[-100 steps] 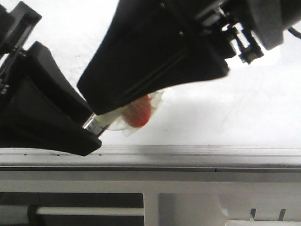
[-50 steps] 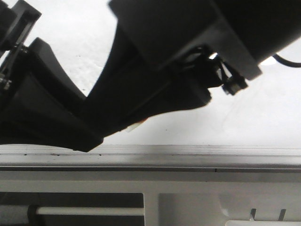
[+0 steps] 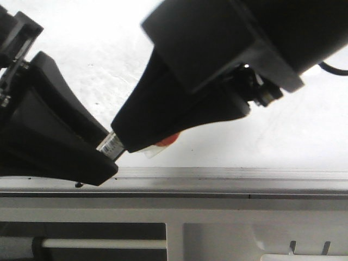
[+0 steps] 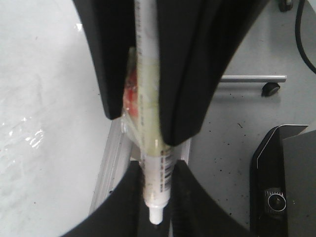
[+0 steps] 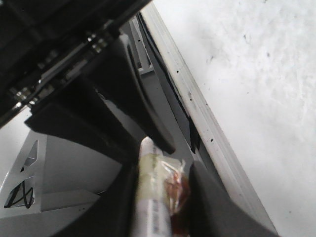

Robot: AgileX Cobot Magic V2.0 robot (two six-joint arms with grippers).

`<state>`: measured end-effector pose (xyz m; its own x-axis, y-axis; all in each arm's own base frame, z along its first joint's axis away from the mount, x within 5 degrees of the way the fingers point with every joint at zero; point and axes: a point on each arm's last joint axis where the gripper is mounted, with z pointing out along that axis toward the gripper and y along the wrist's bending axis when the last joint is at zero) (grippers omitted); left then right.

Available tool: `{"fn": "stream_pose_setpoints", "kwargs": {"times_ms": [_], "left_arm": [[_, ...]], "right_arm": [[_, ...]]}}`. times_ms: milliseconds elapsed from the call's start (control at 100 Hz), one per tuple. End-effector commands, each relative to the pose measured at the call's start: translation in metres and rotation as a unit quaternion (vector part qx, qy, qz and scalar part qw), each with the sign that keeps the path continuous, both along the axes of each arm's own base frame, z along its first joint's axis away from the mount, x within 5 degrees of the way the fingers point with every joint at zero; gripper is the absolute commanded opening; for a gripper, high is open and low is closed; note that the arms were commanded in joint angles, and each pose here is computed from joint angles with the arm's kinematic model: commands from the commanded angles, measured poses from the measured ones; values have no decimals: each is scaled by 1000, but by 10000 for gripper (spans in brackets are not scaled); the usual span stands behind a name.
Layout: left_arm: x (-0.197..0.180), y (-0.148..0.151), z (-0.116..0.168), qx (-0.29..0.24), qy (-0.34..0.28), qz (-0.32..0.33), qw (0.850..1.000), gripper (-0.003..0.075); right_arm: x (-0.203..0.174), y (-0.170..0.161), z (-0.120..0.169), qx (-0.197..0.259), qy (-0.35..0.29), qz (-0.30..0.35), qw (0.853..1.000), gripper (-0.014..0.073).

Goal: Write number 8 on whiteboard

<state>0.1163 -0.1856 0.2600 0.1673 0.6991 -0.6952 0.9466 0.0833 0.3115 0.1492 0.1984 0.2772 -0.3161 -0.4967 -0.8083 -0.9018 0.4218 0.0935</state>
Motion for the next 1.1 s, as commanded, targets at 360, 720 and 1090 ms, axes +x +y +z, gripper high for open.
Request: {"fn": "stream_pose_setpoints", "kwargs": {"times_ms": [360, 720, 1090], "left_arm": [[-17, 22, 65, -195, -9, 66, 979, 438], [-49, 86, 102, -356, -15, 140, 924, 307], [-51, 92, 78, -355, 7, 161, 921, -6]], "right_arm": [[-28, -37, 54, 12, -119, 14, 993, -42], [-59, -104, 93, 29, -144, -134, 980, -42], [-58, -117, 67, 11, -258, -144, 955, -42]]}}
